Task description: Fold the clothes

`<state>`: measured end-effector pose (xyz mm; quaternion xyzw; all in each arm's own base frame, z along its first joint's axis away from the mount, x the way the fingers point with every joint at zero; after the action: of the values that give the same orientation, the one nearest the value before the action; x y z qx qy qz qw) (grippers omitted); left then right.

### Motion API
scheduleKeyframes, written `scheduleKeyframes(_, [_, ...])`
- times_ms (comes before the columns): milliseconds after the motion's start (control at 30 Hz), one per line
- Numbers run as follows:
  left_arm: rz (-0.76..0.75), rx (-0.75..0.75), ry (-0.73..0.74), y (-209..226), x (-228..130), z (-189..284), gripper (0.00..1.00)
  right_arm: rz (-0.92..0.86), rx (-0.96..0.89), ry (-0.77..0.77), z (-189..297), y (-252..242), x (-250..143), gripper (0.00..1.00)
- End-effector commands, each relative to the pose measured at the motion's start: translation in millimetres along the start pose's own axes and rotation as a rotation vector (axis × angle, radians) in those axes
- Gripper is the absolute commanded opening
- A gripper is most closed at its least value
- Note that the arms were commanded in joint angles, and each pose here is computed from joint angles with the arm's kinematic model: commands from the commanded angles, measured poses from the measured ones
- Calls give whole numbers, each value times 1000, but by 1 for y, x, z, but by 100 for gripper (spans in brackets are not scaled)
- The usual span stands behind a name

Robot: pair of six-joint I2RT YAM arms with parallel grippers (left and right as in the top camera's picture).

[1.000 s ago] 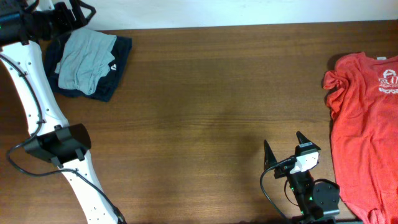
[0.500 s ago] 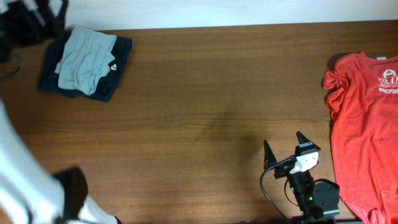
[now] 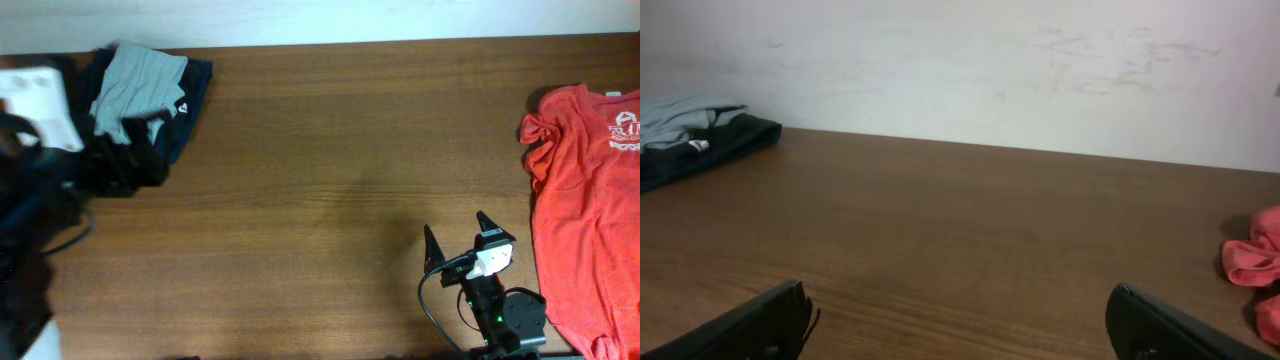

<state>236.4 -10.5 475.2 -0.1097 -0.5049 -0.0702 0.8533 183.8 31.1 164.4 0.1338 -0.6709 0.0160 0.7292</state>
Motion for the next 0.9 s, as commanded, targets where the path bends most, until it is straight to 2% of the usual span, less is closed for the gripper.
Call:
scheduleKeyframes(0, [1, 8, 52, 1, -39, -19, 100, 5, -17, -2, 0, -3, -1, 99])
scheduleKeyframes(200, [-17, 3, 23, 12, -101, -68, 99, 5, -17, -2, 0, -3, -1, 99])
scheduleKeyframes(467, [-16, 54, 32, 30, -203, -118, 99, 5, -17, -2, 0, -3, -1, 99])
scheduleKeyframes(667, [-42, 74, -50, 34, -254, -133, 99, 5, -17, -3, 0, -3, -1, 99])
scheduleKeyframes(867, [-69, 80, -138, 34, -290, -138, 99, 5, -17, -2, 0, -3, -1, 99])
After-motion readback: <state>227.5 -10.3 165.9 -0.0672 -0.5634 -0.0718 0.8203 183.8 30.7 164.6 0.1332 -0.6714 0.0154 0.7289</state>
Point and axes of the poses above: each gripper's point midway between its finger pads, its own z axis back along the fingers, its own y axis along the line the jaws close on, x = y × z, the point moved 6 cm from there along z, back along the fingers, and after that the axes turned 10 degrees about -z, right-handed, at the moved point
